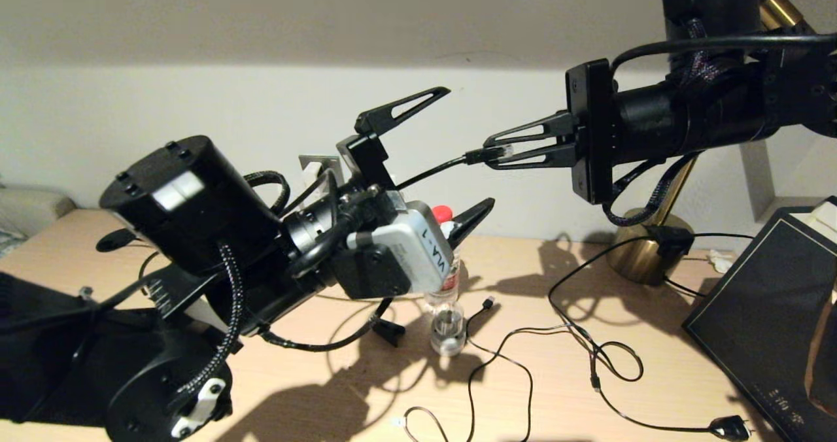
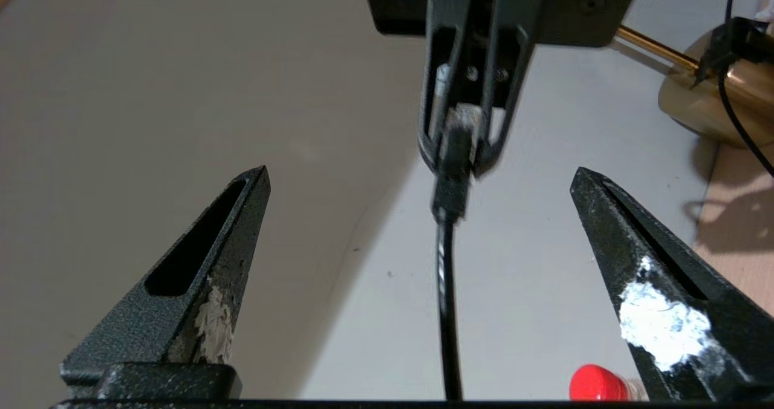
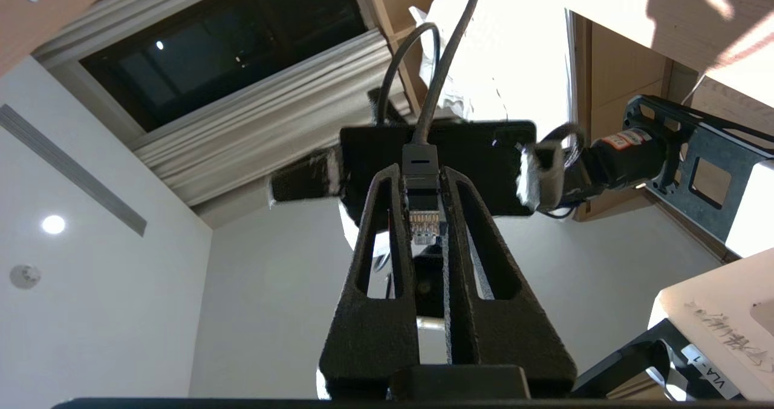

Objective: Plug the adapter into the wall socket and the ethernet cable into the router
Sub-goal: Hand it to the other hand

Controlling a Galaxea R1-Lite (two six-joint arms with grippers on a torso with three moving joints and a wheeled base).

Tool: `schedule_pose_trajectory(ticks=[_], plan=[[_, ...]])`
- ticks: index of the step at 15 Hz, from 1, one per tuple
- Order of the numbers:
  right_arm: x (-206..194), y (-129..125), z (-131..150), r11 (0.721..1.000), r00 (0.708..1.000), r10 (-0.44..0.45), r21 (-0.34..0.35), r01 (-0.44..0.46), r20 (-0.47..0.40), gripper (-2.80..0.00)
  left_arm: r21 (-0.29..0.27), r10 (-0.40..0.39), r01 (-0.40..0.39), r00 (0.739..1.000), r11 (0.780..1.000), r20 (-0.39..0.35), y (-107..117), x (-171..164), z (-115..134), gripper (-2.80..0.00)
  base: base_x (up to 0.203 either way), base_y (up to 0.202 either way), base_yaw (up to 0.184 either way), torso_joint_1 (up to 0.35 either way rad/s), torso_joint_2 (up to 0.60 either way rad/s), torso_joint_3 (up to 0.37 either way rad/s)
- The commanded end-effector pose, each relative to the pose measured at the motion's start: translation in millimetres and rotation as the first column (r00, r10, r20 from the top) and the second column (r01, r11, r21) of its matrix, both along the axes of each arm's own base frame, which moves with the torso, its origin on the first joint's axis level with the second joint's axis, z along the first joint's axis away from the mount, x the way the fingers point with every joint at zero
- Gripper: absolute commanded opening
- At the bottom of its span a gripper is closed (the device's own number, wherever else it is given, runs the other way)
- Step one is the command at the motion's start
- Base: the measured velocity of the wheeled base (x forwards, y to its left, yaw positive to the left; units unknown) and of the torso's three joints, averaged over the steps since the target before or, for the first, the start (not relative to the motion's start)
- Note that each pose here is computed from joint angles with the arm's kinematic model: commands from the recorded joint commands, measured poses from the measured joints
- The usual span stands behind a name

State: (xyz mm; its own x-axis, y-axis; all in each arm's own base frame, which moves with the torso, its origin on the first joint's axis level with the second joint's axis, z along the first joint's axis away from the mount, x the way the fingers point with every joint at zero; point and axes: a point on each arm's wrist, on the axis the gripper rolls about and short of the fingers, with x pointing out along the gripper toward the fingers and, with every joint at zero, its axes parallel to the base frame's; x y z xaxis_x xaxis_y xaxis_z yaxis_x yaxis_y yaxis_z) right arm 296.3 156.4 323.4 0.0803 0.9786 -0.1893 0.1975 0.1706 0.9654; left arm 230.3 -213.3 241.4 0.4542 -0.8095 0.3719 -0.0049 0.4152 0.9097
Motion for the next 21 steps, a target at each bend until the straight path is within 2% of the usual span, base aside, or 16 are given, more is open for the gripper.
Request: schedule_pose_trajectory(ticks=[1, 4, 9, 13, 14, 21], plan=[[-1, -1, 1, 1.0, 1.0, 0.003, 0.003, -0.003, -0.008, -2.8, 0.011, -0.009, 0.009, 1.0, 1.0, 0.003, 0, 1, -4, 0.0, 0.0, 0.0, 0.0, 0.0, 0.0, 0.0], [-2, -1, 0, 1.0, 1.0, 0.004, 0.002, -0.004, -0.01, -2.8, 0.014, -0.047, 0.046, 0.999, 0.999, 0.018, 0, 1, -3, 0.0, 0.0, 0.0, 0.0, 0.0, 0.0, 0.0], [-1, -1, -1, 1.0, 1.0, 0.005, -0.001, -0.005, -0.012, -2.8, 0.02, -0.036, 0.036, 0.999, 0.999, 0.013, 4, 10, -6, 0.0, 0.0, 0.0, 0.0, 0.0, 0.0, 0.0], [-1, -1, -2, 1.0, 1.0, 0.006, -0.003, -0.006, -0.006, -2.8, -0.004, -0.038, 0.038, 0.999, 0.999, 0.0, 4, 14, -10, 0.0, 0.0, 0.0, 0.0, 0.0, 0.0, 0.0], [-1, 0, -2, 1.0, 1.0, 0.006, -0.003, -0.006, -0.007, -2.8, -0.006, -0.038, 0.038, 0.999, 0.999, 0.001, 3, 15, -10, -2.8, 0.0, 0.0, 0.0, 0.0, 0.0, 0.0], [2, 1, -5, 1.0, 1.0, 0.006, -0.007, -0.006, -0.012, -2.8, -0.007, -0.048, 0.048, 0.999, 0.999, -0.004, 2, 14, -11, -2.8, 0.0, 0.0, 0.0, 0.0, 0.0, 0.0]])
